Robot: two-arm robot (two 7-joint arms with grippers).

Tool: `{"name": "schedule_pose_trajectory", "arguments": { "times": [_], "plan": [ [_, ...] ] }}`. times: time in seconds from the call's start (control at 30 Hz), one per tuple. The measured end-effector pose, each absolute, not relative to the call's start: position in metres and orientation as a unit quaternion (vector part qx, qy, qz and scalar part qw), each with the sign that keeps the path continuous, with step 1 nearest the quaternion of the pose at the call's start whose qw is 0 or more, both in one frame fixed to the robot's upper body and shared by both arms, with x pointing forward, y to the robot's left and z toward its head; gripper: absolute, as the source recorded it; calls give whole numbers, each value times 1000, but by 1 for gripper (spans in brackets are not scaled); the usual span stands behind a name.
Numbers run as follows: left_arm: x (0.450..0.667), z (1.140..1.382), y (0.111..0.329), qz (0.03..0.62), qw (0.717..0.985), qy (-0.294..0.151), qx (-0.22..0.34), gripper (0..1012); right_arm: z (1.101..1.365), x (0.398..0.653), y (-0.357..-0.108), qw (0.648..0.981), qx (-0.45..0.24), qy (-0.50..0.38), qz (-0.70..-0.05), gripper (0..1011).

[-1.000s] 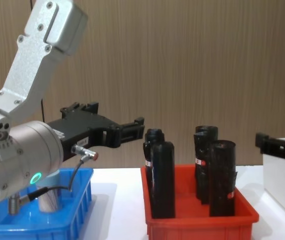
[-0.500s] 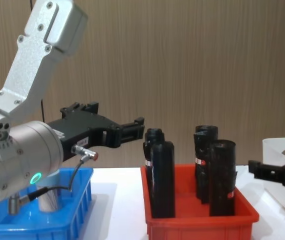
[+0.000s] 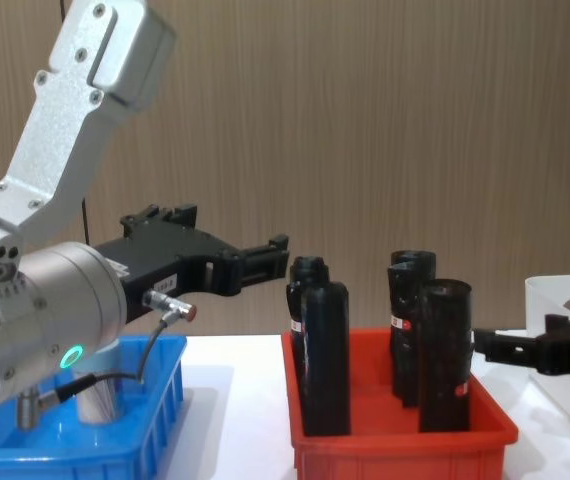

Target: Pick the cotton swabs from the blue box and place them into the white box.

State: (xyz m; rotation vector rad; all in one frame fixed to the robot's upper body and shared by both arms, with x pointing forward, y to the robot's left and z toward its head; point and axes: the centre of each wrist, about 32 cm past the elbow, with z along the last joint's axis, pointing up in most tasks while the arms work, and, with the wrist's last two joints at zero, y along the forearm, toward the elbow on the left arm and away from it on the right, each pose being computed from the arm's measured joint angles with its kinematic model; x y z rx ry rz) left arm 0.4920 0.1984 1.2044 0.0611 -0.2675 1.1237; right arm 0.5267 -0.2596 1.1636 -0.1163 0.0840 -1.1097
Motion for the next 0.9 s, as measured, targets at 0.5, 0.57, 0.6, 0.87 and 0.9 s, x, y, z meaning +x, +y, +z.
{"name": "schedule_pose_trajectory", "arguments": {
  "times": [0.5,0.57,0.6,0.87,0.9],
  "plan": [
    [492,1204,198,531,837,-126,29,1003,1163,563,-254,854,-61,42,-514,1002],
    [492,1204,198,531,837,-126,29,1003,1163,566,-253,855,-61,43,-513,1002],
    [492,1204,198,531,837,-126,29,1003,1163,568,-252,856,-61,43,-512,1002],
    [492,1204,198,531,837,-126,29,1003,1163,580,-246,865,-60,50,-496,1002],
    [492,1204,198,531,837,-126,29,1003,1162,582,-245,866,-60,52,-493,1002]
  ]
}}
